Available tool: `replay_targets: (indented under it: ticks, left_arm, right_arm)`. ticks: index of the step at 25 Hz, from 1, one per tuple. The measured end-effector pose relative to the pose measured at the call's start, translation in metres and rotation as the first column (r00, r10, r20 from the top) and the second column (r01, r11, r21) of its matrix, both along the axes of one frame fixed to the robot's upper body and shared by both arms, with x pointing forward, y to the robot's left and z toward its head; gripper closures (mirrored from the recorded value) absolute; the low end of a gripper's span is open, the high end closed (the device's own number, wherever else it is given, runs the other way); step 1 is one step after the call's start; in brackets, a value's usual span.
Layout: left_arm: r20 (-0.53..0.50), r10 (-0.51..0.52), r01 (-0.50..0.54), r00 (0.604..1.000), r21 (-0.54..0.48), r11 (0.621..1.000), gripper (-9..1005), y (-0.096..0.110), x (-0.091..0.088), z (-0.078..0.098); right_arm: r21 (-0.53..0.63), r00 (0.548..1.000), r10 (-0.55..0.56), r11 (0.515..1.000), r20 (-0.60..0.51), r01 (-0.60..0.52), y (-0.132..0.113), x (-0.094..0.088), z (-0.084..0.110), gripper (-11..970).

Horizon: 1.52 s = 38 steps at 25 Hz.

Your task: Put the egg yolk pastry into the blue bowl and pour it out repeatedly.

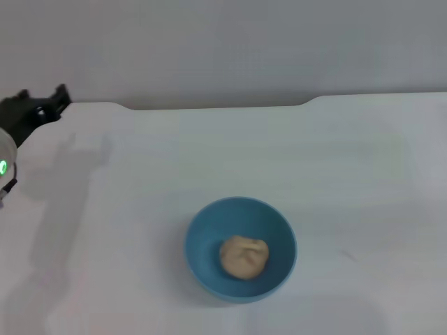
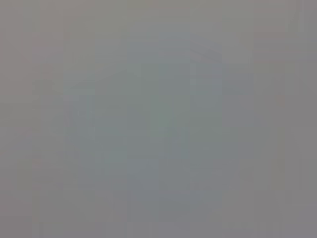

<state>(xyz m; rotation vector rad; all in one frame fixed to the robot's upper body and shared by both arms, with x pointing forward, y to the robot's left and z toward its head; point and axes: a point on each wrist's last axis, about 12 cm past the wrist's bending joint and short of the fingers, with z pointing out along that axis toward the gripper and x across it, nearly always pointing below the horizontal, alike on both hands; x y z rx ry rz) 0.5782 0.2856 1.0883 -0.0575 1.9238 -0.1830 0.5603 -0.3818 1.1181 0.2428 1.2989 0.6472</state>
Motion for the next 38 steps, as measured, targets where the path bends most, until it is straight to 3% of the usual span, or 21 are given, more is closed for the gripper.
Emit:
replay_targets:
  ticks: [1, 4, 8, 10, 12, 14, 16, 19, 21, 24, 31, 38]
  left_arm:
    - [0.051, 0.077, -0.081, 0.996, 0.083, 0.993, 341, -0.004, -0.006, -0.006]
    - [0.133, 0.136, -0.16, 0.982, 0.19, 0.969, 342, -0.009, -0.012, -0.012]
    - [0.319, 0.17, -0.265, 0.932, 0.286, 0.921, 344, -0.018, -0.027, -0.022]
    - [0.505, 0.127, -0.279, 0.854, 0.239, 0.93, 345, -0.012, -0.043, -0.034]
    - [0.535, 0.118, -0.266, 0.836, 0.209, 0.941, 345, -0.006, -0.046, -0.036]
    - [0.57, 0.128, -0.238, 0.812, 0.121, 0.964, 346, 0.007, -0.05, -0.038]
    - [0.539, 0.159, -0.204, 0.827, 0.025, 0.979, 346, 0.02, -0.053, -0.045]
    - [0.506, 0.135, -0.164, 0.852, 0.015, 0.986, 347, 0.024, -0.057, -0.052]
    - [0.5, 0.068, -0.113, 0.864, 0.061, 0.992, 348, 0.023, -0.063, -0.056]
    - [0.472, -0.026, -0.04, 0.881, 0.129, 0.991, 349, 0.02, -0.072, -0.063]
    - [0.429, -0.027, -0.035, 0.903, 0.135, 0.99, 350, 0.019, -0.082, -0.073]
    - [0.399, -0.031, -0.026, 0.916, 0.136, 0.99, 349, 0.014, -0.078, -0.075]
  right_arm:
    - [0.057, 0.996, -0.091, 0.994, 0.024, 0.09, -0.007, -0.009, -0.01, 501]
    - [0.04, 0.982, -0.183, 0.983, 0.044, 0.181, -0.011, -0.017, -0.019, 501]
    - [-0.183, 0.939, -0.338, 0.921, 0.063, 0.343, -0.008, -0.025, -0.039, 501]
    - [-0.282, 0.918, -0.391, 0.875, 0.065, 0.393, -0.004, -0.026, -0.047, 501]
    - [-0.378, 0.902, -0.426, 0.826, 0.066, 0.418, 0.0, -0.027, -0.054, 501]
    - [-0.516, 0.889, -0.452, 0.747, 0.069, 0.419, 0.008, -0.027, -0.064, 501]
    - [-0.625, 0.885, -0.46, 0.67, 0.073, 0.4, 0.017, -0.026, -0.071, 501]
    - [-0.74, 0.896, -0.439, 0.579, 0.073, 0.343, 0.036, -0.024, -0.082, 501]
    - [-0.756, 0.924, -0.38, 0.59, 0.048, 0.282, 0.057, -0.02, -0.087, 501]
    - [-0.749, 0.936, -0.351, 0.612, 0.032, 0.255, 0.067, -0.018, -0.088, 501]
    - [-0.728, 0.943, -0.333, 0.641, 0.022, 0.244, 0.077, -0.012, -0.086, 501]
    - [-0.692, 0.945, -0.327, 0.682, 0.002, 0.238, 0.077, -0.011, -0.086, 501]
